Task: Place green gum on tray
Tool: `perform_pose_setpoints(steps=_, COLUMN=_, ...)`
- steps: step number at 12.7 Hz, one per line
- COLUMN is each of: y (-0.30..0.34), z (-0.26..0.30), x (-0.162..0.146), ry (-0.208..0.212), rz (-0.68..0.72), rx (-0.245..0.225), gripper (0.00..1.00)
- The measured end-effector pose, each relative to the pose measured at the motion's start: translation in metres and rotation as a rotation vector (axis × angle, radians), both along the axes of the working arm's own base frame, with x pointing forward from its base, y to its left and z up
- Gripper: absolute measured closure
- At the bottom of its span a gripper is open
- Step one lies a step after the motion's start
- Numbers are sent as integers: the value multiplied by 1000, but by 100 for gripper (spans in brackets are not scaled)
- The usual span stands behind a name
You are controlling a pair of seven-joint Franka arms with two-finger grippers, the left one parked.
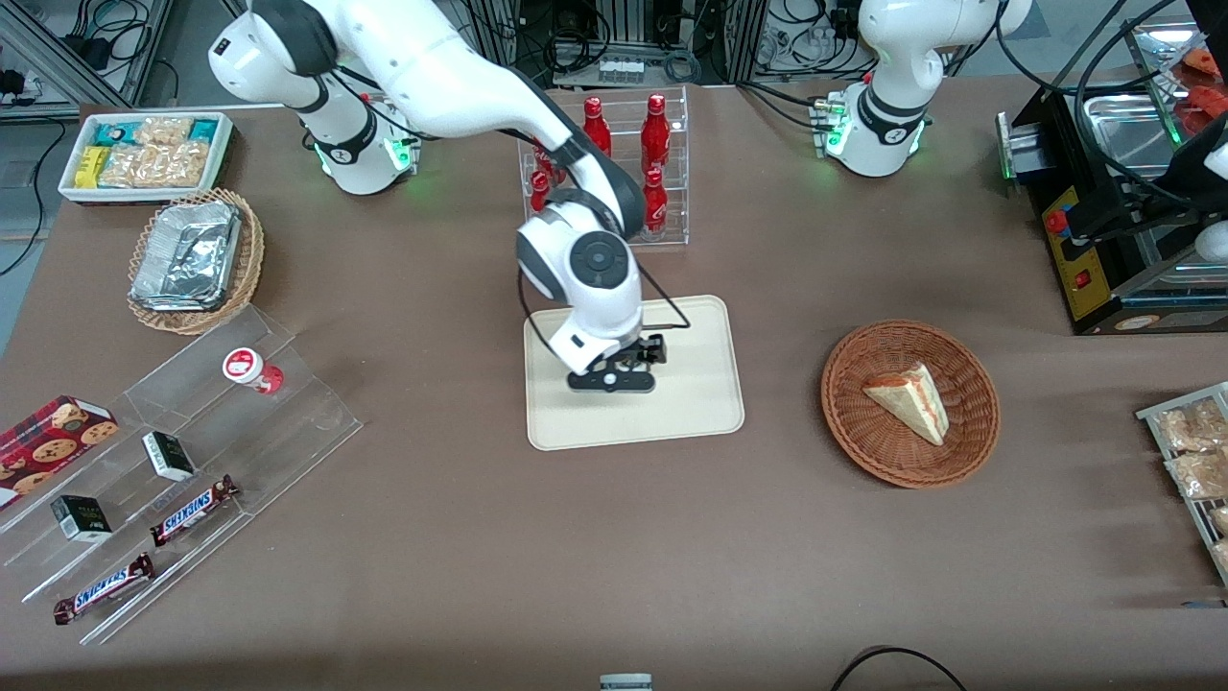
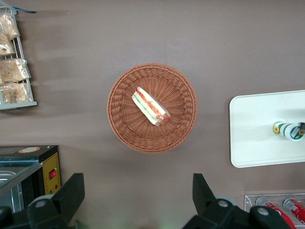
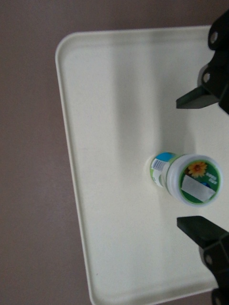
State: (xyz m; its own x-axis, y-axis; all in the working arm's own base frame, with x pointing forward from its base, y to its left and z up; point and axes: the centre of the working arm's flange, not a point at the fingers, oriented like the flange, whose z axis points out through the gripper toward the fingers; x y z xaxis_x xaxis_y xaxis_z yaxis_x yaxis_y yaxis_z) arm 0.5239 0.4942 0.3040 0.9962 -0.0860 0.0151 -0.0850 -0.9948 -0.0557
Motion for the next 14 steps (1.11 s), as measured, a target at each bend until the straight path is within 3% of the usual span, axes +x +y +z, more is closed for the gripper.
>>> perform_pose_setpoints(steps=3, y=-81, z=107, x=22, ry=-5, rz=28, rx=46, gripper=0)
perform_pose_setpoints(steps=7, y=-191, z=185, x=4, ry=116, rz=79, rx=34, gripper=0)
perform_pose_setpoints(steps=9, y=-239, z=215, x=2, ry=149, rz=76, rx=41, gripper=0)
perform_pose_setpoints(steps=14, y=-348, z=273, x=0, ry=147, rz=-18, rx=79, gripper=0)
